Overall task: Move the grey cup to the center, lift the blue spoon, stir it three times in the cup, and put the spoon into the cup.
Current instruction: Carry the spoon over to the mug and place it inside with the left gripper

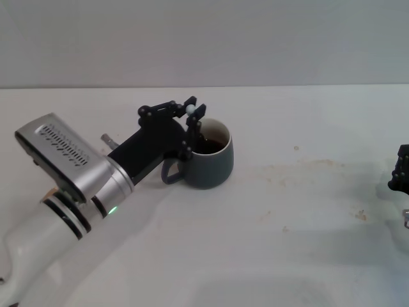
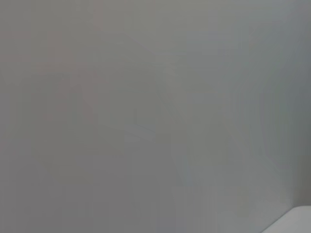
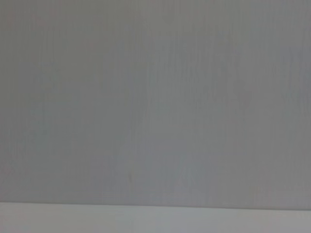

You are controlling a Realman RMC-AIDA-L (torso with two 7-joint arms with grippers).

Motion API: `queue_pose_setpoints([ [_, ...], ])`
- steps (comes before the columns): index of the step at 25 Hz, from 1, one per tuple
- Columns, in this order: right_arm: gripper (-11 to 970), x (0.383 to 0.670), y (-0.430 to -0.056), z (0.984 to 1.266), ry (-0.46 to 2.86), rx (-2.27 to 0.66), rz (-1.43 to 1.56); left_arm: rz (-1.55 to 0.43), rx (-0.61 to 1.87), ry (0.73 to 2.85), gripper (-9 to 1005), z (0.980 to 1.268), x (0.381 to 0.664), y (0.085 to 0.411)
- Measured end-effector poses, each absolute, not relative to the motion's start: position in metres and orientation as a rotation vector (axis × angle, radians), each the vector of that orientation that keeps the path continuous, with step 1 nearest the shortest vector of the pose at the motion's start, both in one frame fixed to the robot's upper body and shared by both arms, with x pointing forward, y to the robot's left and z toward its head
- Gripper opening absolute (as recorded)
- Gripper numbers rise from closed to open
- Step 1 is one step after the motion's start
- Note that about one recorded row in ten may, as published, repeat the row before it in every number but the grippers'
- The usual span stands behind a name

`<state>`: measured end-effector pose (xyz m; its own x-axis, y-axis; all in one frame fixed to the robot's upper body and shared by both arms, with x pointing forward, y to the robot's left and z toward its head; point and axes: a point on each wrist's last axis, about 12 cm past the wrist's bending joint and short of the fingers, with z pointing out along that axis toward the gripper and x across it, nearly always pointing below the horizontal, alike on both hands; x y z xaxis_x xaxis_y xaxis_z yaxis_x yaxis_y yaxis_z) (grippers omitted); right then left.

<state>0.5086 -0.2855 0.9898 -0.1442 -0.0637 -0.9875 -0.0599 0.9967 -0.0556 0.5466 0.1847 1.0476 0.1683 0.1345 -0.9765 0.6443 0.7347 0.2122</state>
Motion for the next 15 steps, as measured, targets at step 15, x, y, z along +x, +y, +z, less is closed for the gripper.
queue_pose_setpoints([
  [15,-2,0.510,-0.285,0.990,1.713,-0.094,-0.002,-0.484,0.721,1.351,161,1.044,0.525,0.173],
])
